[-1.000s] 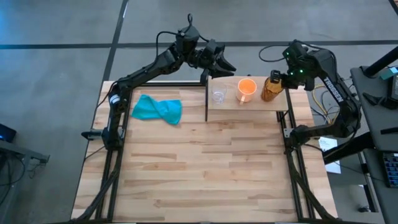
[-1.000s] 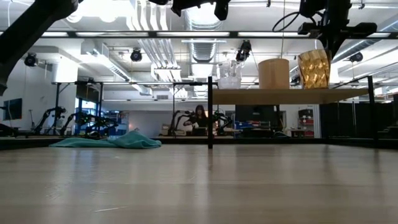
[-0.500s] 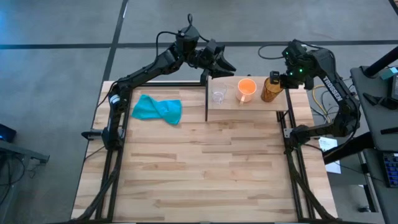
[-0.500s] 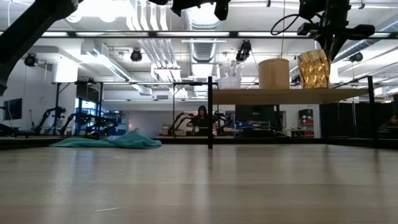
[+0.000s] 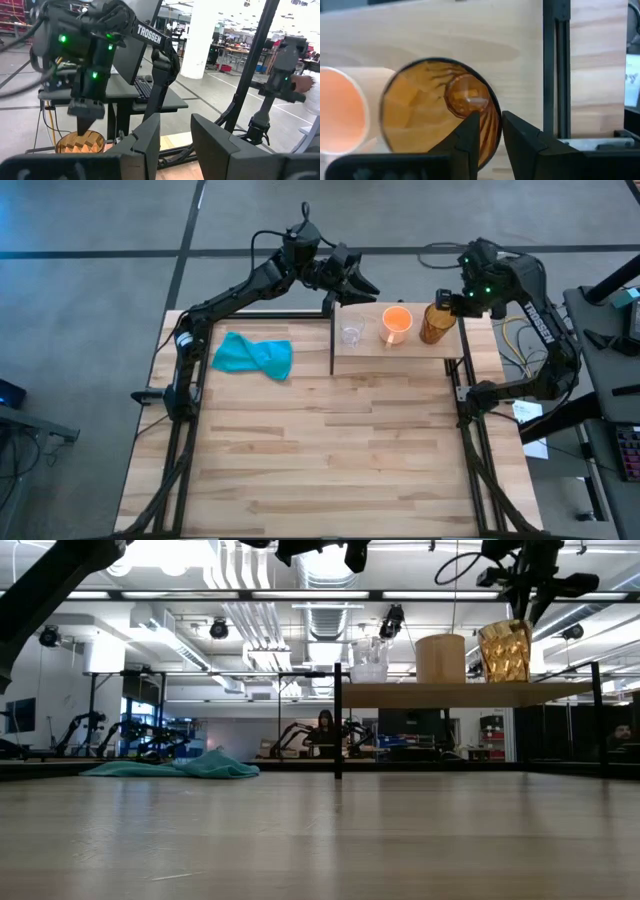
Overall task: Stack small to large cups/mugs on shelf
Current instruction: Return to Home Position
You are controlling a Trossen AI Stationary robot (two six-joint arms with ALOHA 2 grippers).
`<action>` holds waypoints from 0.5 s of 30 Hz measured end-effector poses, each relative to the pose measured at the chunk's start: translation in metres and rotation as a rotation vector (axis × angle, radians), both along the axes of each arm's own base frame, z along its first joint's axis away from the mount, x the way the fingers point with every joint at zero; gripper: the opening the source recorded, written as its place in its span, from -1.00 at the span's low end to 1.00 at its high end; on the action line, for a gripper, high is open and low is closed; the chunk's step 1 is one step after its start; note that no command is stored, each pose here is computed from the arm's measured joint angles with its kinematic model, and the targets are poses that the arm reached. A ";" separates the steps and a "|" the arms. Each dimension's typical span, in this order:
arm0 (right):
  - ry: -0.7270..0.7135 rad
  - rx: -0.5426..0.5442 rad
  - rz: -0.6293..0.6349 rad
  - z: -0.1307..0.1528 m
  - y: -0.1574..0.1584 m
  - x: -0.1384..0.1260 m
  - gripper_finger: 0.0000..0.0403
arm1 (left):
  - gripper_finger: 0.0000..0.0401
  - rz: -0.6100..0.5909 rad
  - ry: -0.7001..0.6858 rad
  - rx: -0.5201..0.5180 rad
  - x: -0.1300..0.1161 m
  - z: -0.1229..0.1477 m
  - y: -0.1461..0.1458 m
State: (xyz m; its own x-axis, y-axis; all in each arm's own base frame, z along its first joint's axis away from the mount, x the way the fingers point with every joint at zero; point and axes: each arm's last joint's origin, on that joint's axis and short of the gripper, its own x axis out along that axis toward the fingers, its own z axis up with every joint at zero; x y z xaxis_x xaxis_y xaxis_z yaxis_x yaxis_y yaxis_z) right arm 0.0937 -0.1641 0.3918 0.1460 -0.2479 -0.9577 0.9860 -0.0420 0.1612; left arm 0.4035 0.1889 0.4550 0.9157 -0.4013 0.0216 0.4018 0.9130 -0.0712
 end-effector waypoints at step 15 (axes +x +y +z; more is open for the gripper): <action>-0.301 -0.283 0.139 0.088 0.037 -0.016 -0.62 | -0.52 0.000 0.000 -0.002 0.000 0.000 0.000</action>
State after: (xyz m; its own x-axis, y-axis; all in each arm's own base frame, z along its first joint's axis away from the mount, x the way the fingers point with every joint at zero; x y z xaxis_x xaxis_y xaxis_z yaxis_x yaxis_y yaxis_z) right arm 0.0782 -0.1267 0.4799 0.4589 -0.4528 -0.7645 0.8865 0.1752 0.4283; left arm 0.4035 0.1889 0.4551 0.9157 -0.4013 0.0219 0.4018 0.9128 -0.0729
